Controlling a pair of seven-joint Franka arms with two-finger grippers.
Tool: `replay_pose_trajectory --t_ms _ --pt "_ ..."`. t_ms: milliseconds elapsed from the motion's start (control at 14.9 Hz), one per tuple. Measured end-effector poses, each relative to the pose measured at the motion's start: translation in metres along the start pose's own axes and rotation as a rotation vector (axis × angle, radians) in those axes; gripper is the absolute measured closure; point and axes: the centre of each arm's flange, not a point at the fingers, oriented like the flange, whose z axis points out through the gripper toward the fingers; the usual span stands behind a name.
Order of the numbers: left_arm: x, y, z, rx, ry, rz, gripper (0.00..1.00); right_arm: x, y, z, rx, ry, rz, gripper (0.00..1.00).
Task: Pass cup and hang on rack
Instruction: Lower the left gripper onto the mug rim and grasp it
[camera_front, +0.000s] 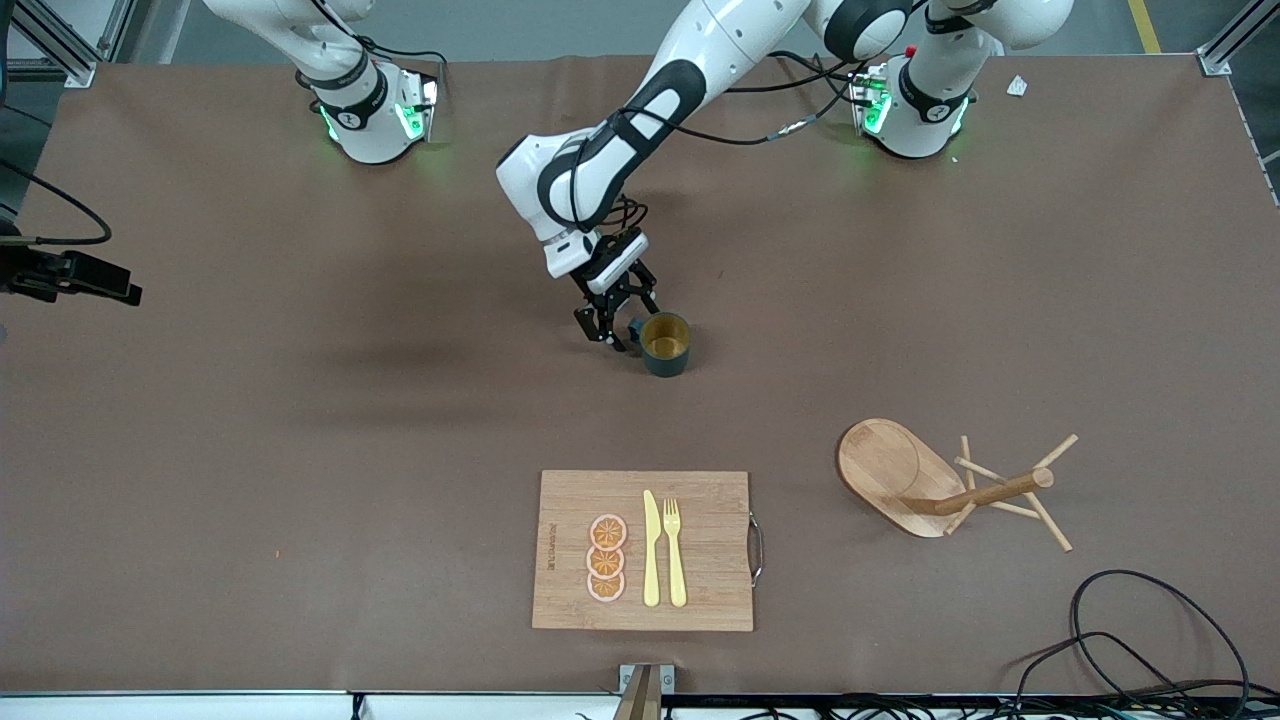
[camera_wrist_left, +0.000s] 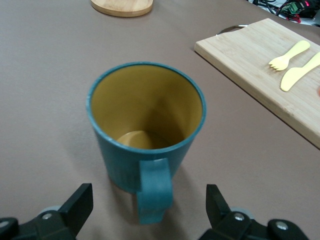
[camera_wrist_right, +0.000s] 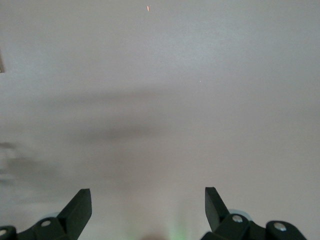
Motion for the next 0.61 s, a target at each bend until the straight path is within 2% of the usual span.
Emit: replay_pose_trajectory --t_ms 337,404,471,538,606 --pt "-0.01 -0.001 0.017 -0.008 -0.009 0.006 0.03 0.002 -0.007 0.0 0.001 0.01 -0.004 0.0" --pt "-0.011 -0.002 0.019 -0.008 -0.01 0.007 0.08 0.002 -0.01 0.0 0.003 0.012 0.011 0.0" --pt "-0.012 -0.002 0.021 -0.007 -0.009 0.008 0.19 0.003 -0.013 0.0 0.005 0.012 0.026 0.0" --pt "-0.013 -0.003 0.022 -0.005 -0.008 0.01 0.19 0.002 -0.014 -0.001 0.006 0.013 0.032 0.0" --pt "-0.013 -0.003 0.023 -0.004 -0.007 0.011 0.23 0.001 -0.015 -0.002 0.006 0.015 0.032 0.0"
